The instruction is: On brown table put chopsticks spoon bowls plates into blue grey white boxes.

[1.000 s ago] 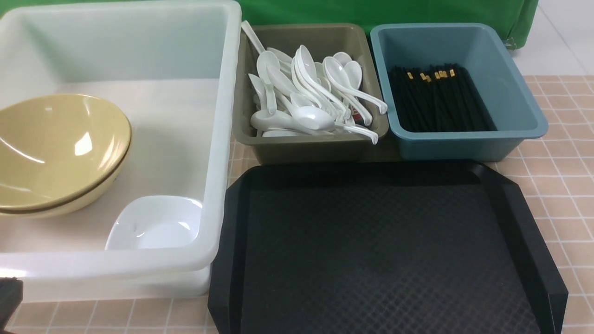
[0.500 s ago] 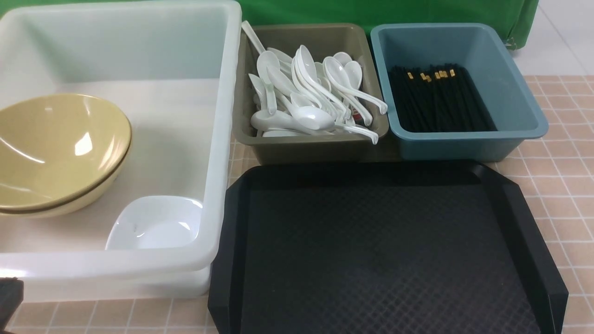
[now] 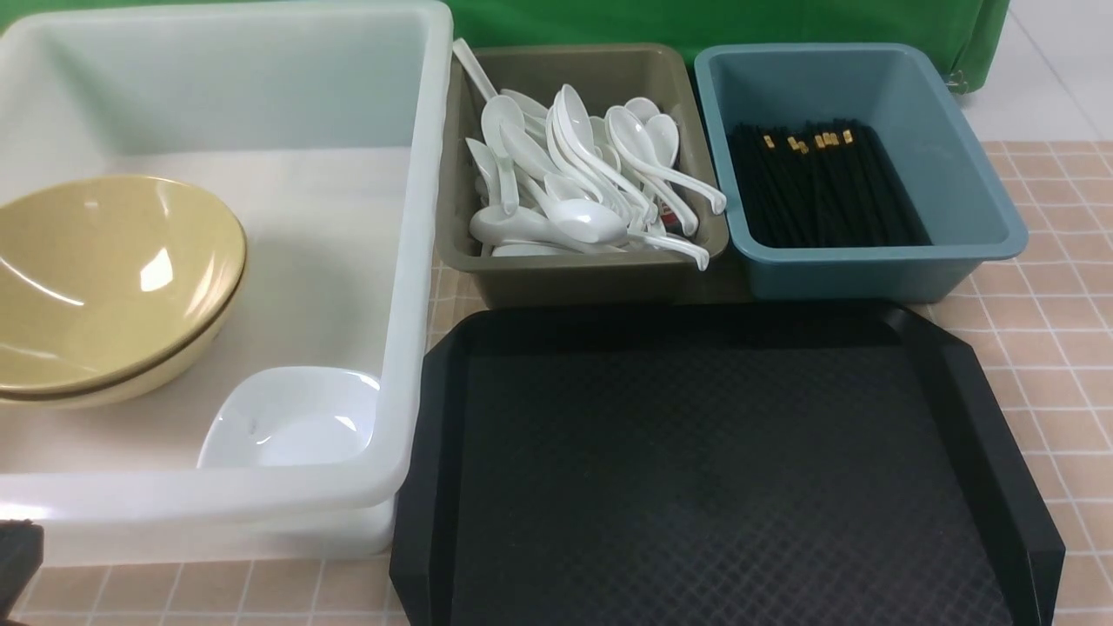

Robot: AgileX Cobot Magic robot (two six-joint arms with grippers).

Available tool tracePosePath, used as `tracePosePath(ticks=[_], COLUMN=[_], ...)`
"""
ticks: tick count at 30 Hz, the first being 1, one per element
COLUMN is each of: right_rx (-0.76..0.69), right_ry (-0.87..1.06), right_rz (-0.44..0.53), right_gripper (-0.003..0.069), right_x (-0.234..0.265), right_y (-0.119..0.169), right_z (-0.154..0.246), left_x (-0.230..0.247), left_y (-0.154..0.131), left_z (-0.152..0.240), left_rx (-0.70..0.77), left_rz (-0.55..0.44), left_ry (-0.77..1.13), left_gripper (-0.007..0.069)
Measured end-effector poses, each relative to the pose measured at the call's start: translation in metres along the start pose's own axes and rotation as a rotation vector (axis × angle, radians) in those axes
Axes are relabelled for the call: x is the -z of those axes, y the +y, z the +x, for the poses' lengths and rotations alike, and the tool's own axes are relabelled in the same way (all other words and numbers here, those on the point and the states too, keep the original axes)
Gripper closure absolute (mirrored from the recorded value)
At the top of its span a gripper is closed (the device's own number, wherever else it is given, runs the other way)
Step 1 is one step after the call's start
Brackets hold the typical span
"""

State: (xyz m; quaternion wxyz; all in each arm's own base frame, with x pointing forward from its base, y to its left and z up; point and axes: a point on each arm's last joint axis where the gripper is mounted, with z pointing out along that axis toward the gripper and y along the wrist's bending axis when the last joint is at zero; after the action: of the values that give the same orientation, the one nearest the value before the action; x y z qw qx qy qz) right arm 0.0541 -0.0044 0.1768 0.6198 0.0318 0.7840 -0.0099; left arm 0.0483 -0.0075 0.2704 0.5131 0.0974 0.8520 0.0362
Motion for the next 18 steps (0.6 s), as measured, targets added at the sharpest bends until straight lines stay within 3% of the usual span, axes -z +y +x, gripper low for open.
tracePosePath(ticks=[12, 18], right_rx=[-0.001, -0.001], right_ry=[0.0, 0.001], right_rz=[0.0, 0.0], right_gripper=[0.0616, 0.0612], right_x=[0.0, 0.0], right_y=[0.0, 0.0], right_z=[0.0, 0.0001], left_x=[-0.0002, -0.0042], left_y=[-0.0001, -0.0036], left_z=[0.0004, 0.0095], left_rx=[-0.002, -0.051], left_rz=[0.0, 0.024], left_ry=[-0.001, -0.132], left_gripper=[0.0624, 0.0624])
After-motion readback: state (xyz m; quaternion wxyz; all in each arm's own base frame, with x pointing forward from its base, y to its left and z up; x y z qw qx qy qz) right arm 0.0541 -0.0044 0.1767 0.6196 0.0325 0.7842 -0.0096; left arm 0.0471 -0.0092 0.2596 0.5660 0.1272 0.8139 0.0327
